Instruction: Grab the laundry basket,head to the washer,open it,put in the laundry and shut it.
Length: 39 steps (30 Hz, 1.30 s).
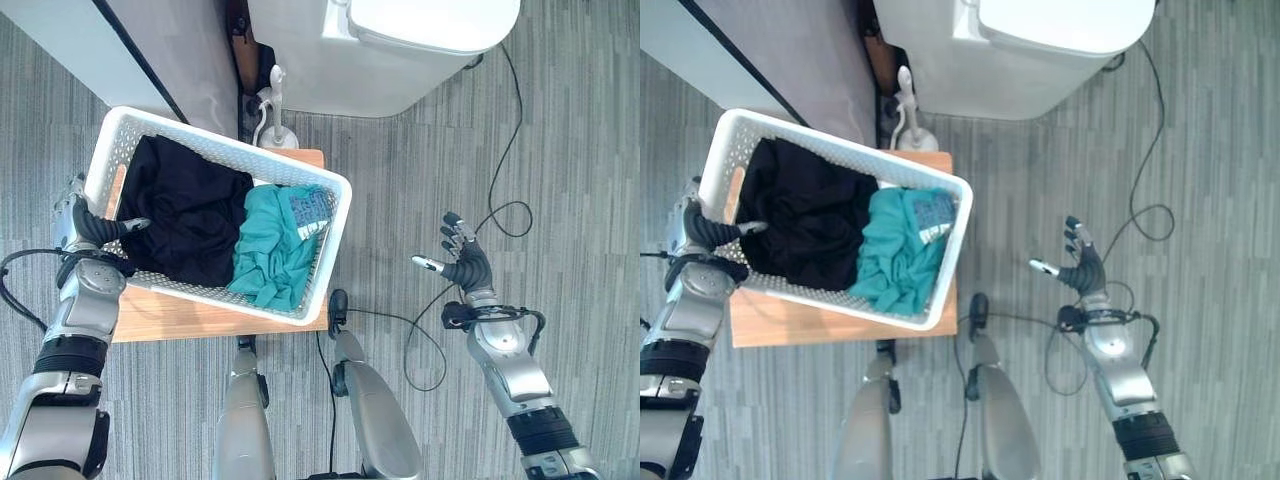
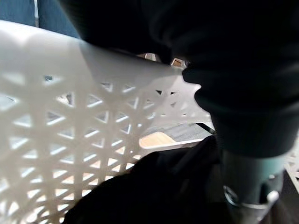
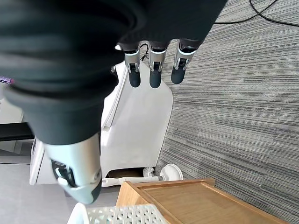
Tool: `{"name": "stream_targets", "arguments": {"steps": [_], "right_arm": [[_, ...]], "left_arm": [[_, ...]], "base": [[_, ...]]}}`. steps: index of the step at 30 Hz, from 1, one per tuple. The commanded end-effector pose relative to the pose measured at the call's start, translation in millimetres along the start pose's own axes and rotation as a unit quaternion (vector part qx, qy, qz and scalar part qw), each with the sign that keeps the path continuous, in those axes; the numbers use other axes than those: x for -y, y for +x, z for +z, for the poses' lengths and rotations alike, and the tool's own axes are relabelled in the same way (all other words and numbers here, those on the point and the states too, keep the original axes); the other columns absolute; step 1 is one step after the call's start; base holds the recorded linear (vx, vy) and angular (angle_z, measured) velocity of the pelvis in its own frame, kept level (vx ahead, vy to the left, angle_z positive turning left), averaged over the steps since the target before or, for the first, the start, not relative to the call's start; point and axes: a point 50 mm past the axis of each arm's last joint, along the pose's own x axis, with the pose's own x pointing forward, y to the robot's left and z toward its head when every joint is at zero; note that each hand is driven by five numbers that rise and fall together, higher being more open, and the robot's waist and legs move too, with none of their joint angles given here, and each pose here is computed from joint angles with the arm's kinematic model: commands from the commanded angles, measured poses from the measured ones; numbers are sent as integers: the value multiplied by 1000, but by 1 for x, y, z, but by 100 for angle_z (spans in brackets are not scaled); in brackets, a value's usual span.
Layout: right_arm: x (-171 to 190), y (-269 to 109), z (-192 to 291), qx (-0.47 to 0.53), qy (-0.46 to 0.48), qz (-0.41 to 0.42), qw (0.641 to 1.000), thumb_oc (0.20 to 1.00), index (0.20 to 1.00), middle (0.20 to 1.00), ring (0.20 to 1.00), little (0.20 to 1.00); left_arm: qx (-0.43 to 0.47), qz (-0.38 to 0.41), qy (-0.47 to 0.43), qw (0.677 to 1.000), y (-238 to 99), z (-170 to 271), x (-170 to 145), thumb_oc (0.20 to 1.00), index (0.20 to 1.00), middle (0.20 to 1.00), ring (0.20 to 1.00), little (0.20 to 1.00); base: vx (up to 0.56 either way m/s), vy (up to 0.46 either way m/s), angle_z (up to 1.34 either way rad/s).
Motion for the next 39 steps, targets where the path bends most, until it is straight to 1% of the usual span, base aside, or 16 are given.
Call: {"name": "stream_targets", "arguments": {"steps": [1,3,5,8,9,14,16,17,18,23,27,31,32,37,38,39], "right_arm": [[17,0,17,52,11,-36,998,1000,1000,1000,1000,1000],[15,1,17,48,19,-30,998,1000,1000,1000,1000,1000],[3,0,15,37,71,4,997,1000,1000,1000,1000,1000],[-4,-1,16,36,78,21,996,1000,1000,1000,1000,1000],[-16,-1,17,35,94,45,994,1000,1000,1000,1000,1000],[-34,0,21,32,89,86,992,1000,1000,1000,1000,1000],[-52,6,25,31,84,110,990,1000,1000,1000,1000,1000],[-52,6,25,31,84,111,990,1000,1000,1000,1000,1000],[-65,7,30,36,85,132,987,1000,1000,1000,1000,1000],[-78,9,28,20,78,152,985,1000,1000,1000,1000,1000],[-88,16,20,-13,72,147,986,1000,1000,1000,1000,1000],[-93,25,11,-46,72,111,990,1000,1000,1000,1000,1000],[-94,27,6,-60,78,94,991,1000,1000,1000,1000,1000],[-98,23,-2,-87,100,84,988,1000,1000,1000,1000,1000],[-105,26,-4,-102,124,73,984,1000,1000,1000,1000,1000],[-105,26,-4,-102,124,73,984,1000,1000,1000,1000,1000]], "left_arm": [[34,-69,-10,997,-10,8,22,1000,1000,1000,1000,1000],[38,-83,-5,996,-13,8,25,1000,1000,1000,1000,1000],[28,-99,6,995,-18,0,30,1000,1000,1000,1000,1000],[22,-104,3,994,-21,-4,34,1000,1000,1000,1000,1000],[16,-110,-1,994,-25,-7,38,1000,1000,1000,1000,1000],[3,-123,-10,992,-35,-16,47,1000,1000,1000,1000,1000],[-6,-131,-18,991,-42,-20,55,1000,1000,1000,1000,1000],[-6,-131,-18,991,-42,-20,55,1000,1000,1000,1000,1000],[-6,-141,-22,990,-48,-21,61,1000,1000,1000,1000,1000],[-8,-153,-28,988,-55,-22,68,1000,1000,1000,1000,1000],[-8,-163,-38,986,-55,-16,75,1000,1000,1000,1000,1000],[-1,-162,-45,986,-51,-4,81,1000,1000,1000,1000,1000],[3,-162,-49,986,-51,2,84,1000,1000,1000,1000,1000],[13,-165,-58,985,-51,12,87,1000,1000,1000,1000,1000],[18,-173,-64,983,-53,18,92,1000,1000,1000,1000,1000],[18,-173,-64,983,-53,18,92,1000,1000,1000,1000,1000]], "base": [[0,0,0],[0,0,0],[0,0,0],[0,0,0],[0,0,0],[0,0,0],[14,29,-9],[30,52,-14],[20,33,-10],[11,20,0],[5,8,2],[2,7,4],[2,13,6],[4,8,10],[0,0,0],[0,0,0]]}}
